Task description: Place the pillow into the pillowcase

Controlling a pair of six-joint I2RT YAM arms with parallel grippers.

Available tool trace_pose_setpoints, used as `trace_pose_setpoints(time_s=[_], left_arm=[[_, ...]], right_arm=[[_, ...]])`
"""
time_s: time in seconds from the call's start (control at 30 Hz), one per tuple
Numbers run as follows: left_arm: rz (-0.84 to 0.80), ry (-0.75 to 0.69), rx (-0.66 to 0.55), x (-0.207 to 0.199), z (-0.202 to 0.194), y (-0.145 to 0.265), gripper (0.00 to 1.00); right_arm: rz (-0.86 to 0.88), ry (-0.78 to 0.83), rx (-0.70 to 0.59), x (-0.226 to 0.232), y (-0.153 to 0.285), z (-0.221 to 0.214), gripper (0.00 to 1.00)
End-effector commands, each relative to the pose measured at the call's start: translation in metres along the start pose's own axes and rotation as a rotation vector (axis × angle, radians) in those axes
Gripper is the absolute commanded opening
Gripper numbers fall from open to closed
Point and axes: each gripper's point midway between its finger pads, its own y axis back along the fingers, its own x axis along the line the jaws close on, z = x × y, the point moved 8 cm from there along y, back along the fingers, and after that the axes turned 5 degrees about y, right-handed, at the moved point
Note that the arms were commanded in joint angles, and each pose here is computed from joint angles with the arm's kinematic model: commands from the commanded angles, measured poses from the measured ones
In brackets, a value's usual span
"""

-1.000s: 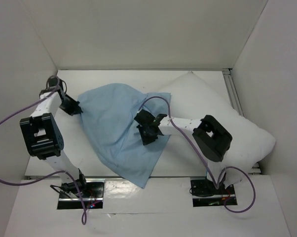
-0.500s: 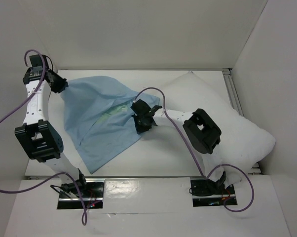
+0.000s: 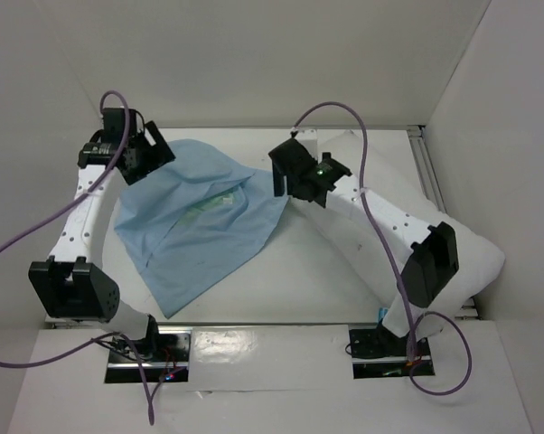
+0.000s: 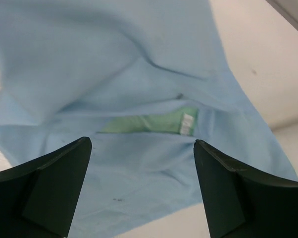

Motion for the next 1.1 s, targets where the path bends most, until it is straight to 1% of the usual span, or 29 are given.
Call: trace_pose_setpoints(time_s=[0.0,0.03,0.07,0.1,0.13,0.17,0.2,0.23,0.27,0.33,0.37,0.43,0.47,0.5,0.6,0.63,0.7,0.73,0.77,0.8,0.83,0.87,0.9,0.97,1.03,1.07], left_arm=[[-0.043,-0.072,0.021,-0.009,-0.026,0.010,0.95],[-0.050,-0.072,0.033,-0.013,-0.033,0.008,0.95],[-0.073,-0.102,0.069,-0.020,-0.046,0.008,0.94],[-0.087,-0.109,0.120,-0.021,-0.060,0.004,0.94],[-0.111,-0.121,0.137,-0.025,-0.067,0.002,0.92],[-0.137,-0.139,0.173,-0.031,-0.082,0.002,0.92],[-0.147,-0.155,0.223,-0.030,-0.097,-0.003,0.91],[-0.147,-0.158,0.237,-0.030,-0.105,-0.005,0.89],[-0.175,-0.180,0.254,-0.036,-0.116,-0.006,0.89],[-0.158,-0.204,0.272,-0.034,-0.128,-0.008,0.89],[-0.135,-0.217,0.289,-0.032,-0.135,-0.015,0.89],[-0.107,-0.243,0.306,-0.031,-0.146,-0.021,0.89],[-0.109,-0.242,0.311,-0.034,-0.149,-0.023,0.89],[-0.096,-0.251,0.326,-0.035,-0.157,-0.026,0.91],[-0.070,-0.279,0.376,-0.038,-0.175,-0.040,0.92],[-0.065,-0.308,0.390,-0.042,-0.186,-0.042,0.92],[-0.017,-0.321,0.417,-0.041,-0.201,-0.054,0.93],[-0.011,-0.344,0.437,-0.043,-0.211,-0.056,0.93],[0.006,-0.337,0.433,-0.044,-0.212,-0.061,0.93],[0.025,-0.353,0.456,-0.043,-0.222,-0.071,0.93],[0.020,-0.353,0.457,-0.048,-0.226,-0.075,0.93],[0.020,-0.353,0.457,-0.050,-0.227,-0.080,0.93],[0.025,-0.364,0.483,-0.050,-0.238,-0.089,0.93],[-0.003,-0.382,0.492,-0.061,-0.247,-0.093,0.93],[-0.022,-0.392,0.535,-0.069,-0.264,-0.102,0.93],[-0.063,-0.381,0.552,-0.079,-0.265,-0.105,0.92]], right_arm=[[-0.438,0.149,0.129,-0.058,-0.034,-0.017,1.00],[-0.471,0.154,0.152,-0.063,-0.044,-0.020,1.00],[-0.477,0.174,0.206,-0.064,-0.063,-0.029,1.00],[-0.478,0.153,0.209,-0.066,-0.073,-0.027,1.00],[-0.489,0.135,0.230,-0.077,-0.085,-0.029,1.00],[-0.460,0.112,0.259,-0.077,-0.097,-0.033,1.00],[-0.435,0.083,0.248,-0.079,-0.104,-0.031,0.97],[-0.417,0.073,0.262,-0.087,-0.110,-0.032,0.72],[-0.384,0.051,0.264,-0.086,-0.113,-0.031,0.50],[-0.364,-0.002,0.212,-0.093,-0.104,-0.015,0.01],[-0.354,-0.021,0.177,-0.093,-0.098,-0.008,0.00],[-0.293,-0.077,0.059,-0.099,-0.071,0.022,0.00],[-0.281,-0.108,0.026,-0.110,-0.062,0.031,0.00],[-0.224,-0.139,-0.024,-0.115,-0.039,0.046,0.00],[-0.172,-0.196,-0.150,-0.126,0.001,0.074,0.00],[-0.134,-0.208,-0.204,-0.130,0.026,0.081,0.00],[-0.075,-0.228,-0.285,-0.133,0.049,0.093,0.00],[-0.006,-0.225,-0.320,-0.132,0.066,0.095,0.00],[0.032,-0.219,-0.343,-0.131,0.076,0.097,0.00],[0.066,-0.205,-0.342,-0.129,0.078,0.092,0.00],[0.141,-0.201,-0.367,-0.126,0.092,0.090,0.00],[0.162,-0.200,-0.378,-0.126,0.096,0.088,0.00],[0.169,-0.194,-0.360,-0.126,0.095,0.079,0.00],[0.175,-0.208,-0.380,-0.129,0.107,0.072,0.00],[0.178,-0.219,-0.382,-0.132,0.114,0.065,0.00],[0.178,-0.219,-0.382,-0.132,0.114,0.065,0.00]])
